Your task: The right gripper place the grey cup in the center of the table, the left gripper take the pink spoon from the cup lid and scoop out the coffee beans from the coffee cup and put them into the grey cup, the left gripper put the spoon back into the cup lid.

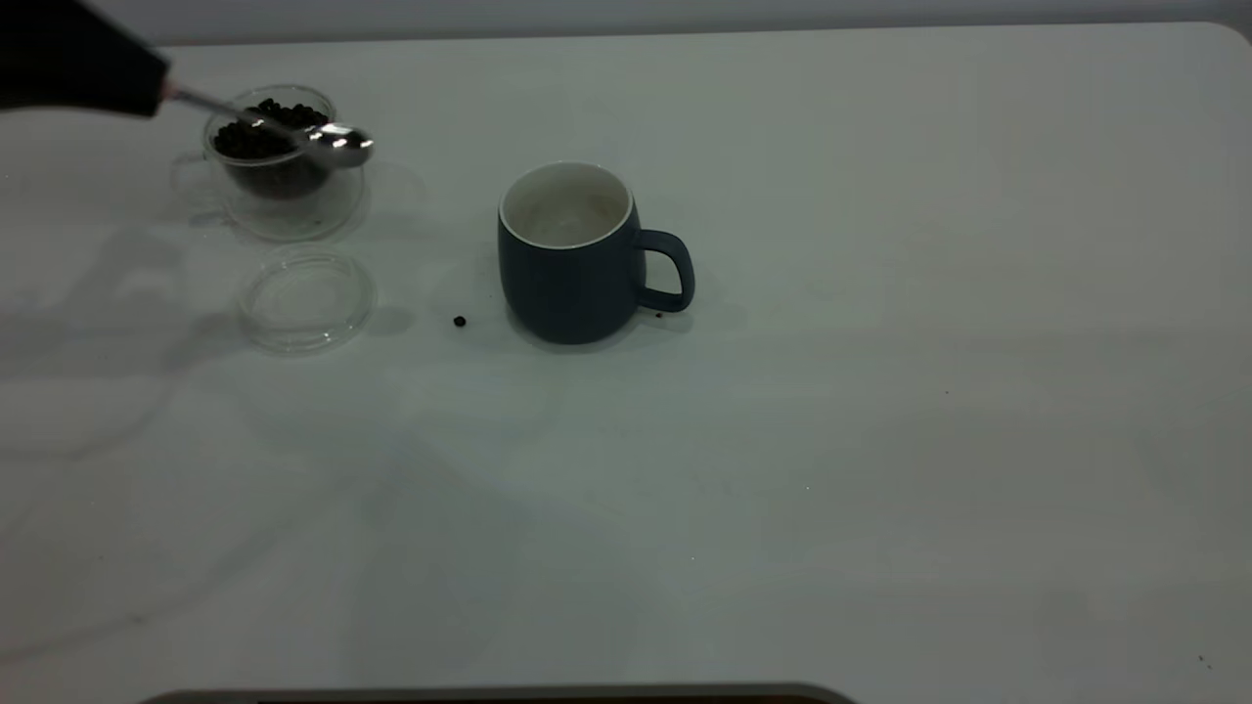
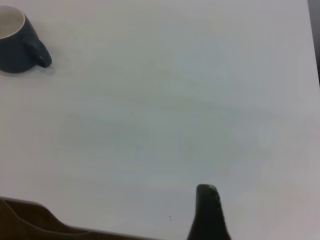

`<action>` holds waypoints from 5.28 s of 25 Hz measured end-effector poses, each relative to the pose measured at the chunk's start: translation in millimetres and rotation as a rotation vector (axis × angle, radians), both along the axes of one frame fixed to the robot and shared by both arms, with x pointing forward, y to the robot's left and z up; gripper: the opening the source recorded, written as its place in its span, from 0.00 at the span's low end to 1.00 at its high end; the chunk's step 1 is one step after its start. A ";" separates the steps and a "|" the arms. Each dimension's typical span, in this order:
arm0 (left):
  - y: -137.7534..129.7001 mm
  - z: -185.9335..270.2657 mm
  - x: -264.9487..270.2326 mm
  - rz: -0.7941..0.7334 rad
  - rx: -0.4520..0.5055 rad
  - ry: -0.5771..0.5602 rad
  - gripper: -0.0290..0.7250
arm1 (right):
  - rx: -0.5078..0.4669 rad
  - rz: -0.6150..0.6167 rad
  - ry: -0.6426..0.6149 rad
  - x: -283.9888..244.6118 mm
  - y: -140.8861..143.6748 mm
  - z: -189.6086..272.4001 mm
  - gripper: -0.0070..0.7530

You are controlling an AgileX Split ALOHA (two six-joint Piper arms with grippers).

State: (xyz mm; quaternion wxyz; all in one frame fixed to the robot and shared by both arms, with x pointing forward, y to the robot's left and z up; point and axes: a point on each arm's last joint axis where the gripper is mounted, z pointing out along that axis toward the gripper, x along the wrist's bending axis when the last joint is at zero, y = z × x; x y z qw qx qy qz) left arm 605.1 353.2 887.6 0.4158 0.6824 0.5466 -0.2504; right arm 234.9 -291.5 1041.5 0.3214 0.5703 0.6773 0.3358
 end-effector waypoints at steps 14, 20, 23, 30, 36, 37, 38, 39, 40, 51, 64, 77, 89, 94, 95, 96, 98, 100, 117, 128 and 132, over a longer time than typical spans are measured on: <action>61.2 -69.9 -29.1 0.251 0.059 0.135 0.19 | 0.000 0.000 0.000 0.0 0.0 0.0 0.79; 59.3 -99.5 -27.1 0.307 0.029 0.120 0.19 | 0.000 0.000 0.000 0.0 0.0 0.0 0.79; 57.4 -111.5 -26.6 0.333 0.005 0.111 0.19 | 0.000 0.000 0.000 0.0 0.0 0.0 0.79; 42.9 -129.4 -23.2 0.336 -0.021 0.103 0.19 | 0.000 0.000 0.000 0.0 0.0 0.0 0.79; 27.2 -131.4 -18.0 0.307 -0.022 0.092 0.19 | -0.001 0.001 0.000 0.0 0.0 0.0 0.79; 25.7 -131.5 -17.5 0.303 -0.021 0.091 0.19 | -0.001 0.001 0.000 0.0 0.0 0.0 0.79; 23.6 -131.6 -16.8 0.299 -0.020 0.091 0.19 | -0.001 0.001 0.000 0.0 0.0 0.0 0.79; 21.6 -132.0 -16.4 0.295 -0.018 0.091 0.19 | -0.001 0.001 0.000 0.0 0.0 0.0 0.79; 20.2 -132.5 -16.1 0.293 -0.016 0.093 0.19 | -0.001 0.001 0.000 0.0 0.0 0.0 0.79; 18.7 -134.8 -14.2 0.284 0.020 0.064 0.30 | 0.000 0.000 0.000 0.0 0.0 0.0 0.79; 25.3 -133.9 -8.2 0.182 0.113 -0.037 0.82 | 0.000 0.000 0.000 0.0 0.0 0.0 0.79; 47.9 -23.2 39.7 0.055 0.311 -0.051 0.83 | 0.000 0.000 0.000 0.0 0.0 0.0 0.79; -34.8 122.7 23.4 -0.009 0.657 -0.025 0.82 | -0.001 0.000 0.000 0.0 0.0 0.0 0.79; -67.7 175.9 -7.1 0.048 0.778 0.002 0.82 | -0.001 0.000 0.000 0.0 0.0 0.0 0.79; -72.4 185.4 -13.8 0.074 0.803 0.010 0.82 | -0.001 0.000 0.000 0.0 0.0 0.0 0.79; -75.8 193.0 -18.3 0.105 0.828 0.005 0.82 | -0.001 0.000 0.000 0.0 0.0 0.0 0.79; -78.1 209.6 -28.3 0.199 0.864 0.003 0.82 | 0.000 0.000 0.000 0.0 0.0 0.0 0.79; -78.4 222.7 -39.2 0.279 0.879 0.002 0.82 | 0.000 0.000 0.000 0.0 0.0 0.0 0.79; -70.1 246.6 -215.9 0.397 0.795 -0.127 0.82 | 0.000 0.000 0.000 0.0 0.0 0.0 0.79; -60.3 171.6 -330.2 0.308 0.857 -0.343 0.82 | 0.000 0.000 0.000 0.0 0.0 0.0 0.79; -60.6 160.9 -352.5 0.359 0.844 -0.444 0.82 | 0.000 0.000 0.000 0.0 0.0 0.0 0.79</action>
